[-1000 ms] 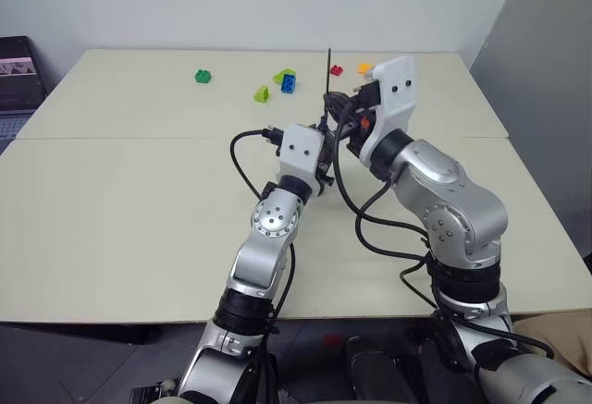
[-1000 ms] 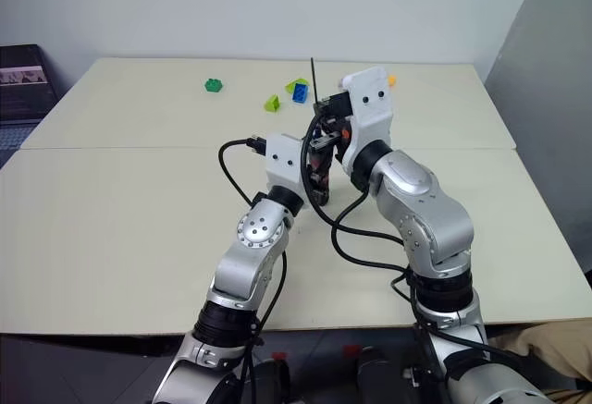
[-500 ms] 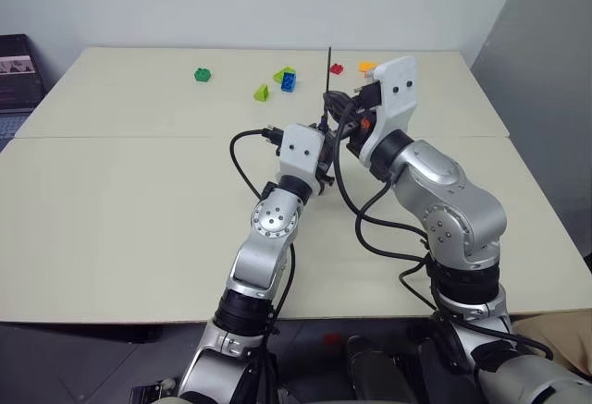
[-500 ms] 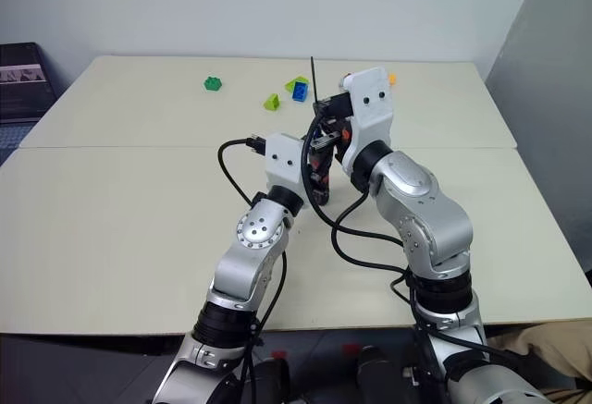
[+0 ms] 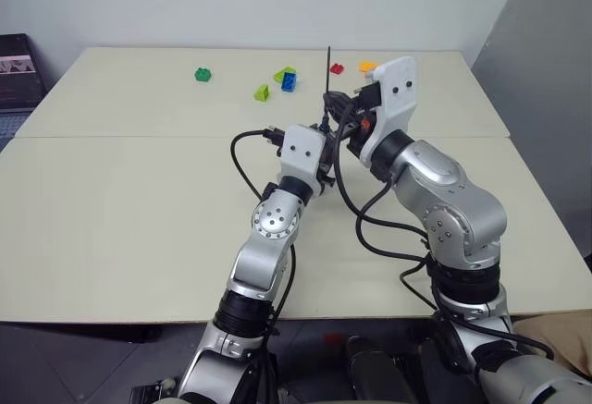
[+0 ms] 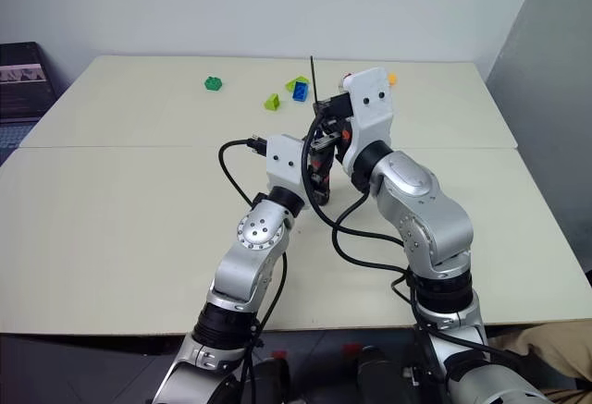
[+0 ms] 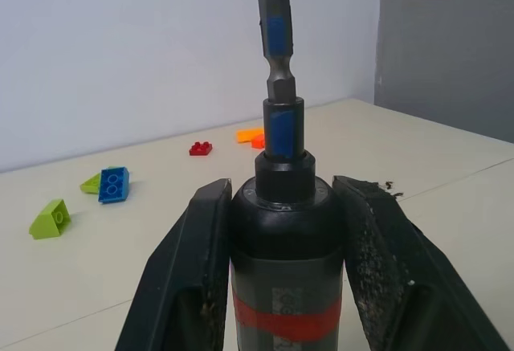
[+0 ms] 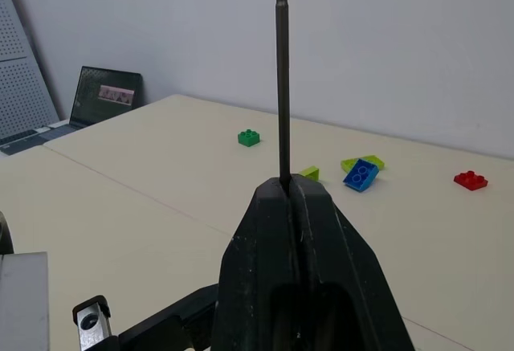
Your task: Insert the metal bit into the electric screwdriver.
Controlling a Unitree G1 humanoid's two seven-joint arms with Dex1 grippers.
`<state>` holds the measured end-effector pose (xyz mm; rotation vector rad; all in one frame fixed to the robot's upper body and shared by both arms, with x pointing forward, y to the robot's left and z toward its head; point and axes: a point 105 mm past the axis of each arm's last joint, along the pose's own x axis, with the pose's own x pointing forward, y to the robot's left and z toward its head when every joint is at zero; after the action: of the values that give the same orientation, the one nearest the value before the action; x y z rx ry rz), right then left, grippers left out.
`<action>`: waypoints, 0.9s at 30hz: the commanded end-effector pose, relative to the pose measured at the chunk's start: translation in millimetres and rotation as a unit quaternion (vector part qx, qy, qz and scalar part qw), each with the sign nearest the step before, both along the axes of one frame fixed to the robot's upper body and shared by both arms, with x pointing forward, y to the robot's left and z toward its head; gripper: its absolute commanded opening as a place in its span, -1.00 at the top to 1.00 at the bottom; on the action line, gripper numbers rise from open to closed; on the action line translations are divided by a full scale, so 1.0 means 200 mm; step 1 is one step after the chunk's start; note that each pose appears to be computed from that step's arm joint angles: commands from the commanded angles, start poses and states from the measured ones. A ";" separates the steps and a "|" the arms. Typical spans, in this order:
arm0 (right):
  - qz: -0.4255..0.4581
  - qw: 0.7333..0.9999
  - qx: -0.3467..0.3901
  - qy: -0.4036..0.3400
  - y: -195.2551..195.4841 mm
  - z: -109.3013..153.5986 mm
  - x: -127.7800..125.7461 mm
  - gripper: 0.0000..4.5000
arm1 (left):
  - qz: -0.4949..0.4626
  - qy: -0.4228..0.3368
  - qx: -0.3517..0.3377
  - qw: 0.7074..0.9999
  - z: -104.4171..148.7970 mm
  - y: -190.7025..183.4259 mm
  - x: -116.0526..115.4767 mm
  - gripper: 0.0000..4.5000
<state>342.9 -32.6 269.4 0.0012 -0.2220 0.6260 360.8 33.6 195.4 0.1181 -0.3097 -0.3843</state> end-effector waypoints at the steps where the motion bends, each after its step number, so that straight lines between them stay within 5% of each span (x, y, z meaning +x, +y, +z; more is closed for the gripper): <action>1: -0.001 1.000 0.003 -0.011 0.00 0.02 -0.01 1.00 | 0.016 0.000 0.005 1.000 -0.01 0.02 0.00 0.28; 27: 0.041 0.999 -0.005 0.003 0.00 -0.03 0.00 1.00 | 0.022 0.003 -0.002 1.000 -0.01 0.03 0.00 0.28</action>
<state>346.5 -34.1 256.8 -0.0091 -0.1832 0.6928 360.3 34.2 194.7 0.1031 -0.3071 -0.3650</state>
